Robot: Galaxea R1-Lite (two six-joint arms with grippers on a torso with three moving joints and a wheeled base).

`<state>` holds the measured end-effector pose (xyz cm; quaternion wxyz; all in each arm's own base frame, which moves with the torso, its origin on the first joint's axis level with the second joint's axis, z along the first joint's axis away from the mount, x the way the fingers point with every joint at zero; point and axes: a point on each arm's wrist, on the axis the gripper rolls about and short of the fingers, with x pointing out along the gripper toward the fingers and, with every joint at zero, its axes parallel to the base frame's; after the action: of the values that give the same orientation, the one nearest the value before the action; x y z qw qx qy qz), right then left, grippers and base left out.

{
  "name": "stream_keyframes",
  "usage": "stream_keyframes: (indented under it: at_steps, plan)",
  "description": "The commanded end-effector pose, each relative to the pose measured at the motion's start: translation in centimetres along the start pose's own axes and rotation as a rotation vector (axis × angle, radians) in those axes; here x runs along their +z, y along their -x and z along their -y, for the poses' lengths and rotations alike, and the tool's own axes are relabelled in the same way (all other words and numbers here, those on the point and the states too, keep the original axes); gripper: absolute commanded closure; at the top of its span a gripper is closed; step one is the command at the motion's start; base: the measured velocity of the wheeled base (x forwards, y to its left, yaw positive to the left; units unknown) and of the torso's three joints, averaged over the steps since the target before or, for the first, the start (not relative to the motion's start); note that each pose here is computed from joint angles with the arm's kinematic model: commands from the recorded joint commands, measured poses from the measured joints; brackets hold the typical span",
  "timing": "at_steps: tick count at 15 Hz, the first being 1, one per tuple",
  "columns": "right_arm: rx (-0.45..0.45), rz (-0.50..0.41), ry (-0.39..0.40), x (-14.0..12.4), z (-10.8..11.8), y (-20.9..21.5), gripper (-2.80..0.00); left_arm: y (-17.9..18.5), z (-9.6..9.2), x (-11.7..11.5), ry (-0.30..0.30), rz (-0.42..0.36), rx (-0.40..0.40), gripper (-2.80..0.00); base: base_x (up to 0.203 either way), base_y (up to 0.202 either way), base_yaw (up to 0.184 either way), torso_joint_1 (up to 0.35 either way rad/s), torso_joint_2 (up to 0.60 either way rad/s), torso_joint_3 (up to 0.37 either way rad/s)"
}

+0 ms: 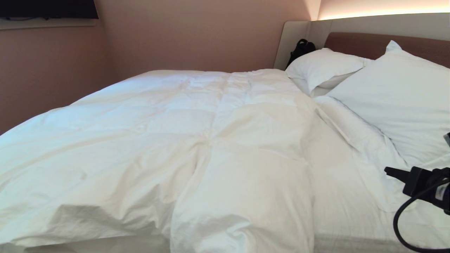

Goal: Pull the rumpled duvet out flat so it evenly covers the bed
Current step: Flatten the corners of the folded blanket

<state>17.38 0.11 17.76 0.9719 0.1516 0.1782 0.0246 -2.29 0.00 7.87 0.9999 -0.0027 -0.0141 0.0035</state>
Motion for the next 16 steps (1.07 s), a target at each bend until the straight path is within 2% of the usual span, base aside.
stream_keyframes:
  at_steps: [1, 4, 8, 16]
  plan:
    - [0.012, 0.036, -0.020, 0.8, 0.0, -2.1, 0.00, 0.0, 0.0, 0.0, 0.001, 0.001, 0.001, 0.00, 0.000, 0.000, 0.000, 0.000, 0.00, 0.000]
    - [0.015, 0.035, -0.030, 1.1, -0.1, -2.6, 0.00, 0.0, 0.0, 0.0, 0.001, 0.001, 0.001, 0.00, 0.000, 0.000, 0.000, 0.000, 0.00, 0.000]
    - [0.003, -0.028, -0.039, 0.9, 0.1, -5.3, 0.00, 0.0, 0.0, 0.0, 0.001, 0.001, 0.001, 0.00, 0.000, 0.000, 0.000, 0.000, 0.00, 0.000]
    - [-0.023, -0.116, -0.076, -0.5, 0.7, -7.7, 0.00, 0.0, 0.0, 0.0, 0.001, 0.001, 0.001, 0.00, 0.000, 0.000, 0.000, 0.000, 0.00, 0.000]
